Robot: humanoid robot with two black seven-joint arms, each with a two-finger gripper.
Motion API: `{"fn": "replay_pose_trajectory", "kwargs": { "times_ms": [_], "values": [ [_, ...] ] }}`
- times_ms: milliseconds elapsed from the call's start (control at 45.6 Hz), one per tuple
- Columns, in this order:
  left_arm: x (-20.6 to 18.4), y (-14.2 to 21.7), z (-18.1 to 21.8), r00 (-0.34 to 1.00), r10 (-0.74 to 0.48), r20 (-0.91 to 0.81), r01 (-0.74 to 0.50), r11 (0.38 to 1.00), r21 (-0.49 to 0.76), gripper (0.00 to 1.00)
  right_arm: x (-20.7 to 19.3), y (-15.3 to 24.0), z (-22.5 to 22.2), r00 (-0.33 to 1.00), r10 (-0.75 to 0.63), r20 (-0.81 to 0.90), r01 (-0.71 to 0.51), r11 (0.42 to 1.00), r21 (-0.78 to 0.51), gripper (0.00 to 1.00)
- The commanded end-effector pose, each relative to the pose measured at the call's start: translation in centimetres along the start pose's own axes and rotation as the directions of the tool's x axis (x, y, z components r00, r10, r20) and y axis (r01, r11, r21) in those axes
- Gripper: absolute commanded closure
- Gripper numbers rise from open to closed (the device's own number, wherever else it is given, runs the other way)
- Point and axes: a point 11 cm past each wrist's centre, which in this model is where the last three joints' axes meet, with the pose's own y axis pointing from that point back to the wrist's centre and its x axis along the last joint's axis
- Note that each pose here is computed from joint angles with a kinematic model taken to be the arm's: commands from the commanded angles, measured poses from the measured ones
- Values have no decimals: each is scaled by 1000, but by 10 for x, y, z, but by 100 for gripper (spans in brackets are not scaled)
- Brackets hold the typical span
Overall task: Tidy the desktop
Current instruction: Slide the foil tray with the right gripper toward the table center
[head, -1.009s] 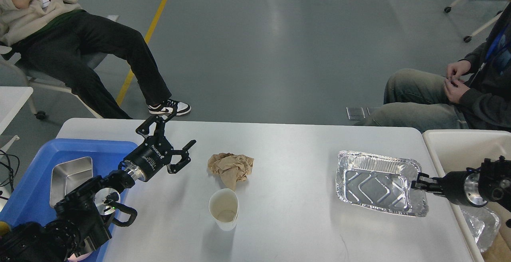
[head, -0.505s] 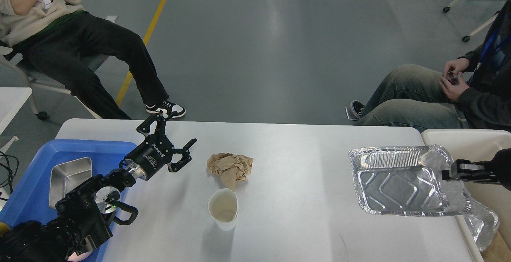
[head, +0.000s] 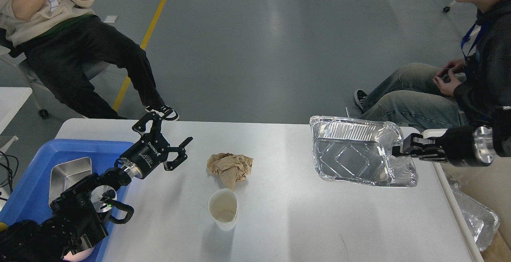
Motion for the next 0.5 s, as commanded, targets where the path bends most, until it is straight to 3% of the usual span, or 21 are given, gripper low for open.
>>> {"fn": "replay_pose_trajectory", "kwargs": {
  "times_ms": [0,307,483],
  "values": [
    [10,9,11,1000,26,13,-26,1000,-13,3,7,-30,-4,1000,-11,-8,11,1000,3,100],
    [33,32,39,996,68,60,-67,997,-25,3,20,-74,-7,998,-28,-50,26,999,-44,100],
    [50,57,50,984,73,160,-88,992,90,3,21,-80,-5,999,-26,-44,24,998,-53,100]
  ]
}}
